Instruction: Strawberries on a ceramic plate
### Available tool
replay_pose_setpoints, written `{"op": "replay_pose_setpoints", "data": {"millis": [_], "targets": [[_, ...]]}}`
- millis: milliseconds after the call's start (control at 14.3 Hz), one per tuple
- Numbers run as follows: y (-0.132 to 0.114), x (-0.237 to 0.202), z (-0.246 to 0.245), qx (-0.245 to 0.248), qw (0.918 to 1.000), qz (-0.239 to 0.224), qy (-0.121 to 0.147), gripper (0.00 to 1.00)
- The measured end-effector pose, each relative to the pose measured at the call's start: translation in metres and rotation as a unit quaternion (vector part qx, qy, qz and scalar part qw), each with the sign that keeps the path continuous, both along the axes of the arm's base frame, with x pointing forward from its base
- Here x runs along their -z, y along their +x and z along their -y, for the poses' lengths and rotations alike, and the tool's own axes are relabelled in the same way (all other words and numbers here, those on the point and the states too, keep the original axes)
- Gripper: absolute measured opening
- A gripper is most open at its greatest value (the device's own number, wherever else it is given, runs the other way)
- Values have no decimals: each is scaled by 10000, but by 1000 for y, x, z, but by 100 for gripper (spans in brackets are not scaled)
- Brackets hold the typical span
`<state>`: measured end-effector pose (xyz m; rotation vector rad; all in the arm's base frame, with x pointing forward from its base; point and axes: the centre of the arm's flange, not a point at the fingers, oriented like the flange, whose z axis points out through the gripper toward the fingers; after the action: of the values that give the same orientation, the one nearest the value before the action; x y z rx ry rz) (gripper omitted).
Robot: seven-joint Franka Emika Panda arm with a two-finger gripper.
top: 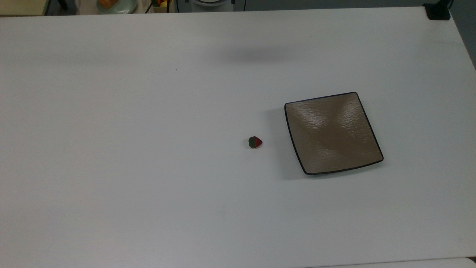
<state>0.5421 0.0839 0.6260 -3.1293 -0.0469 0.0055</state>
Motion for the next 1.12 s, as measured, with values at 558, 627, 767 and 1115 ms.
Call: {"op": "replay_pose_setpoints", "data": {"millis": [558, 627, 767, 1115], "targets": [[3, 14, -1, -2, 9999, -135, -17, 100], [3, 16, -1, -7, 9999, -151, -19, 100], [6, 20, -2, -121, 9998, -174, -20, 100], [20, 41, -6, -1618, 9868, -111, 13, 100]]}}
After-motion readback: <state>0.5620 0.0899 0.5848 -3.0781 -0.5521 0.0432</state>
